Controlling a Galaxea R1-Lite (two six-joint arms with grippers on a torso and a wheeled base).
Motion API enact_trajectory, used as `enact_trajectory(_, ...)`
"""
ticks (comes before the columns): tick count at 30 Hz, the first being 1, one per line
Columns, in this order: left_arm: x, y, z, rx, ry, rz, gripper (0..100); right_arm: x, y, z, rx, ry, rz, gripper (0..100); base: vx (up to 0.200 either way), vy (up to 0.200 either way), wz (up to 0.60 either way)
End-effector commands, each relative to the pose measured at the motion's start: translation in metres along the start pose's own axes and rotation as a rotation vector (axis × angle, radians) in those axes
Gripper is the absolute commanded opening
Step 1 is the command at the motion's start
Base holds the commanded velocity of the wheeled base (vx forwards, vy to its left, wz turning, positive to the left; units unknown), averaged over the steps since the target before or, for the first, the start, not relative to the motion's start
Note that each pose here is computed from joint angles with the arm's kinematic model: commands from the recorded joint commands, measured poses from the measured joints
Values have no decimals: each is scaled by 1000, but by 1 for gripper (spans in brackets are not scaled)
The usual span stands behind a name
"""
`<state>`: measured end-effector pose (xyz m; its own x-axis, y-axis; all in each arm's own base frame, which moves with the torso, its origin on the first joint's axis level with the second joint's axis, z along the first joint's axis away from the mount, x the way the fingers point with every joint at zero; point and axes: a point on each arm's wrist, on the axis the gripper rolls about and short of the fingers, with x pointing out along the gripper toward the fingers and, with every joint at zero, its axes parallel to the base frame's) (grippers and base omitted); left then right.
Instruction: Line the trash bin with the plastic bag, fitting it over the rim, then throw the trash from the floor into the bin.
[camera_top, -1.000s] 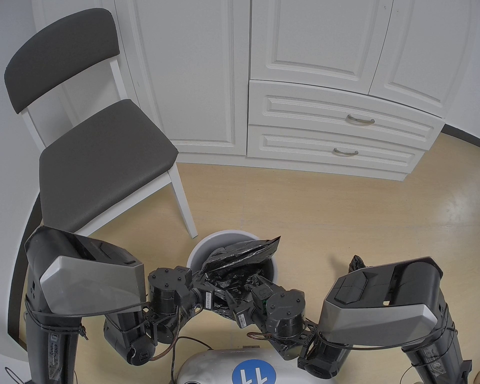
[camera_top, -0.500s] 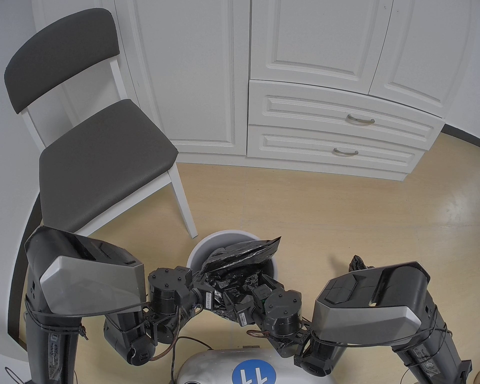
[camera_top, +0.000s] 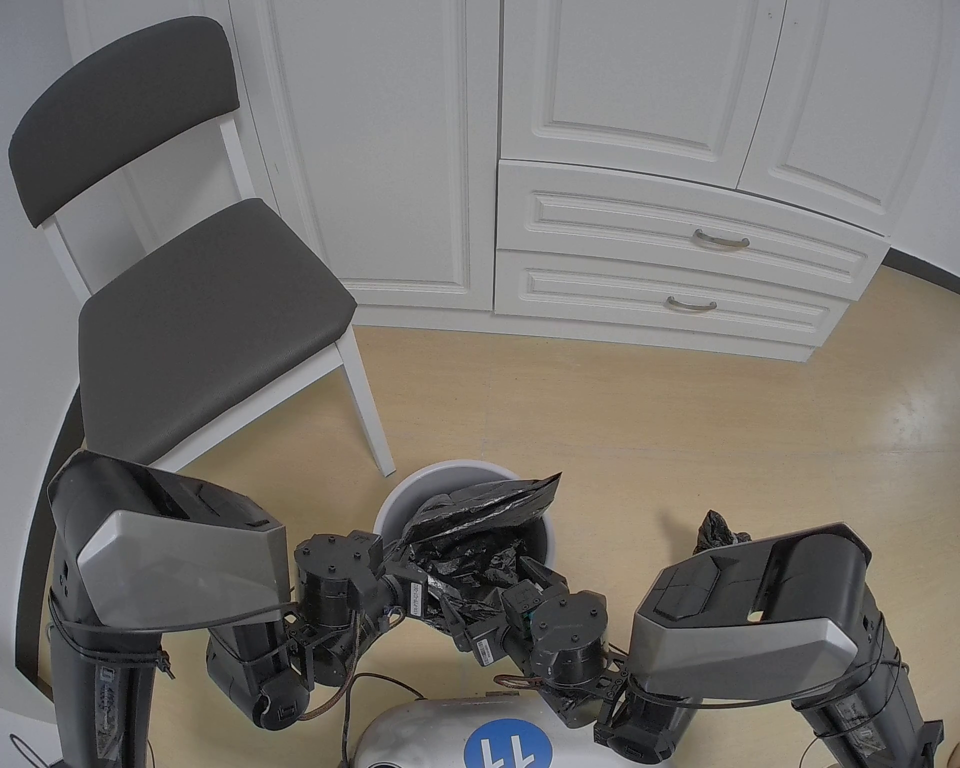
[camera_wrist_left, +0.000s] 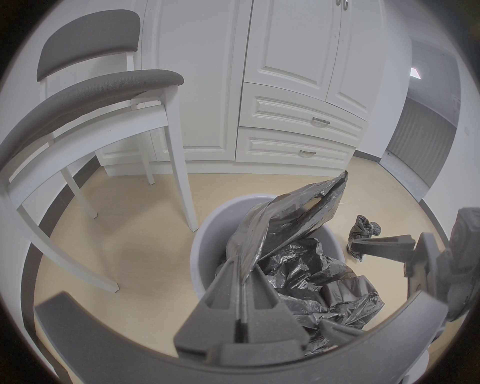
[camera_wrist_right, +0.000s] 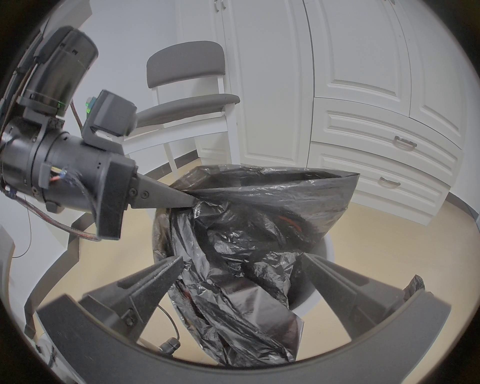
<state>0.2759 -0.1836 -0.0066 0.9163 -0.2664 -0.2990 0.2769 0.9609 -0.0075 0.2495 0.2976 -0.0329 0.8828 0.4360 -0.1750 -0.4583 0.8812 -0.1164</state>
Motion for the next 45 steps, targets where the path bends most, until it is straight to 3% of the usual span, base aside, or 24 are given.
enact_trajectory(1, 0, 0, 0, -1, 0, 1, 0, 7, 0, -9, 2, 1, -9, 100, 0, 0, 0)
enact_trajectory(9, 0, 0, 0, 0, 0, 1, 0, 20, -8, -15, 11, -4, -39, 100, 0, 0, 0)
enact_trajectory(16, 0, 0, 1, -2, -3, 2, 0, -8, -1, 17, 1, -39, 6, 100, 0, 0, 0)
enact_trajectory(31, -1, 0, 1, 0, -4, 3, 0, 0, 12, -18, -33, 20, 25, 100, 0, 0, 0)
enact_trajectory(44, -1, -1, 1, 1, -4, 2, 0, 24, -6, -10, 7, -35, -47, 100, 0, 0, 0)
enact_trajectory(45, -1, -1, 1, 1, -4, 2, 0, 25, -6, -12, 7, -33, -48, 0, 0, 0, 0)
